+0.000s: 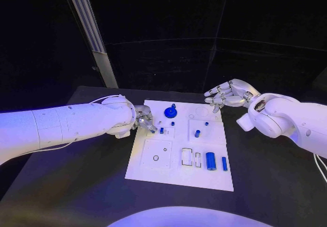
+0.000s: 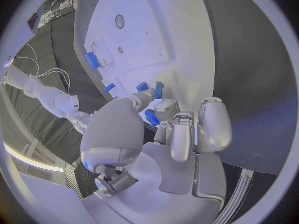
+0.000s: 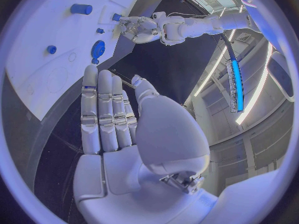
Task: Assemble the parts on the task board
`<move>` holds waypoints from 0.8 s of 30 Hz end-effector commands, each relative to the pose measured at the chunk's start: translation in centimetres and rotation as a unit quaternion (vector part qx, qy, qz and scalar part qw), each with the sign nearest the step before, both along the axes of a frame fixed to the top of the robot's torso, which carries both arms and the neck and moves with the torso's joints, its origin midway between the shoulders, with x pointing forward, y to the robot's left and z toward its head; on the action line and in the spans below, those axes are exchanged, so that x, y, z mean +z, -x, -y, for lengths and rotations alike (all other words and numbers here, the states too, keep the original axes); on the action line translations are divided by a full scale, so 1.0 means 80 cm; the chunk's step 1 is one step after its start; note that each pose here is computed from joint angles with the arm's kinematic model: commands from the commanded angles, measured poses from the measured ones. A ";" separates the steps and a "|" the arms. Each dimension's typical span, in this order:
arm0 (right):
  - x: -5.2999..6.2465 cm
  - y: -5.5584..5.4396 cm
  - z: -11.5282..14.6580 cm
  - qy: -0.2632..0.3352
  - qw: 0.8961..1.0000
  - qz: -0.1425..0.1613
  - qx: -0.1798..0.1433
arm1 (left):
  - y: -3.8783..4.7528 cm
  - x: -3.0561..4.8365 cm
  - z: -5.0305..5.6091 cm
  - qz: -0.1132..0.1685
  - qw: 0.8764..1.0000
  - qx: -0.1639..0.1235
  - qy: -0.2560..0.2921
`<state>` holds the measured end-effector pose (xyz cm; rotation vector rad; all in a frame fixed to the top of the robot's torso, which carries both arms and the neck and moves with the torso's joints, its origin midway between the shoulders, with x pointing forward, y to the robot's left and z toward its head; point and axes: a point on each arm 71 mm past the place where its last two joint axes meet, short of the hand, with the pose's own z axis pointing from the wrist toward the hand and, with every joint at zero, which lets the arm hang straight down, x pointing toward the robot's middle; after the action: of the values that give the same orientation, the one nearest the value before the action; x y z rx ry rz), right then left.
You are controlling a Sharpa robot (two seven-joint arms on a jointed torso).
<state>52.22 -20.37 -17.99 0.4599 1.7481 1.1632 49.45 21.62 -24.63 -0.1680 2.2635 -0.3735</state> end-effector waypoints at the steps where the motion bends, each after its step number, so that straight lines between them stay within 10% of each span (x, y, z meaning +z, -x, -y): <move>1: 0.001 0.000 -0.002 -0.002 1.000 0.001 0.005 | 0.003 -0.0047 0.001 -0.013 1.000 -0.006 -0.009; 24: 0.001 0.000 -0.002 -0.002 1.000 0.001 0.005 | -0.001 -0.0036 0.000 -0.002 1.000 0.005 -0.007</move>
<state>52.24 -20.36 -18.03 0.4602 1.7489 1.1627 49.55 21.71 -24.93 -0.1731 2.2689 -0.3568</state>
